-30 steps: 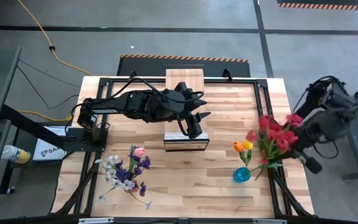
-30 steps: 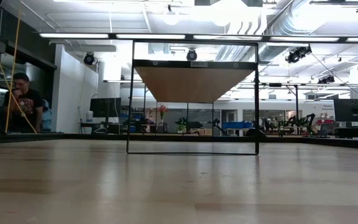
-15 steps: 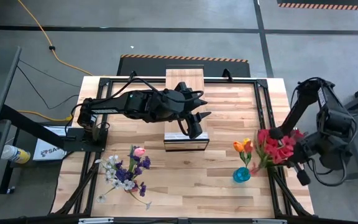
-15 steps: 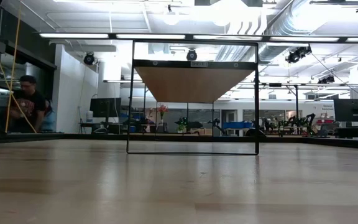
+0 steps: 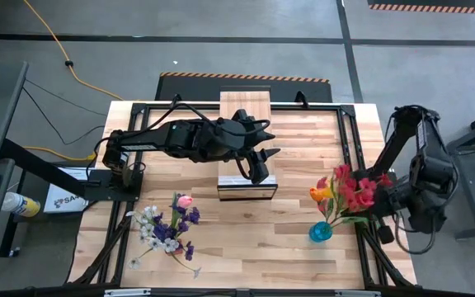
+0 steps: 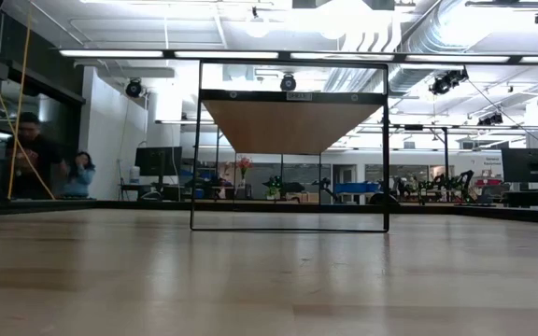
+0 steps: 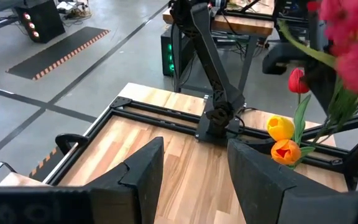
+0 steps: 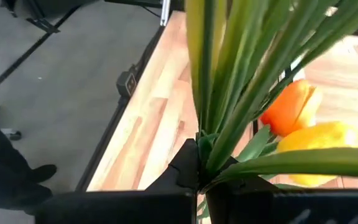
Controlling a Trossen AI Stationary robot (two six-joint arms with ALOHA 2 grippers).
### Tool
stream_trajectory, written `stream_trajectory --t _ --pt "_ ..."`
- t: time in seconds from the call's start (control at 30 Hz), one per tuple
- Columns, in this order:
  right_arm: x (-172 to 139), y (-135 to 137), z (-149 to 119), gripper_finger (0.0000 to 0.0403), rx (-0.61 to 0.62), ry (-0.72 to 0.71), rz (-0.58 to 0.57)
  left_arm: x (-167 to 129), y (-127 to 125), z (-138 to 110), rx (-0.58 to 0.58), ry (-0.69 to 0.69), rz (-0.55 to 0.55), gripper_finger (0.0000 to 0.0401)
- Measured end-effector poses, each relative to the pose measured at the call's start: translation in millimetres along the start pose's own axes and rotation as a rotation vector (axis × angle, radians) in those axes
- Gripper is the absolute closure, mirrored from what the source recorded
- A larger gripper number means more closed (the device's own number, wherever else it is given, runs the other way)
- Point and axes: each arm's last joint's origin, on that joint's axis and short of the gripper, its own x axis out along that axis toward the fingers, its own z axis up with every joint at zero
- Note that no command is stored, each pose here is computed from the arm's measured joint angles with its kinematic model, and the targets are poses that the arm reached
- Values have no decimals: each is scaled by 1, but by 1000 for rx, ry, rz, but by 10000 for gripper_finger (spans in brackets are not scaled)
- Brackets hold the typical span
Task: Pick and place flowers into a vace then onto a shelf
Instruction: Put the red flowers into the blue vase
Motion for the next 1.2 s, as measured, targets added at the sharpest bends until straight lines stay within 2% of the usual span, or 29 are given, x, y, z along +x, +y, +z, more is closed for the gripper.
stream_trajectory --t 0.77,1.2 --pt "23 3 -26 403 21 17 -81 0 0 0 0 0 0 190" --pt "22 3 -26 403 34 16 -64 0 0 0 -1 -2 0 190"
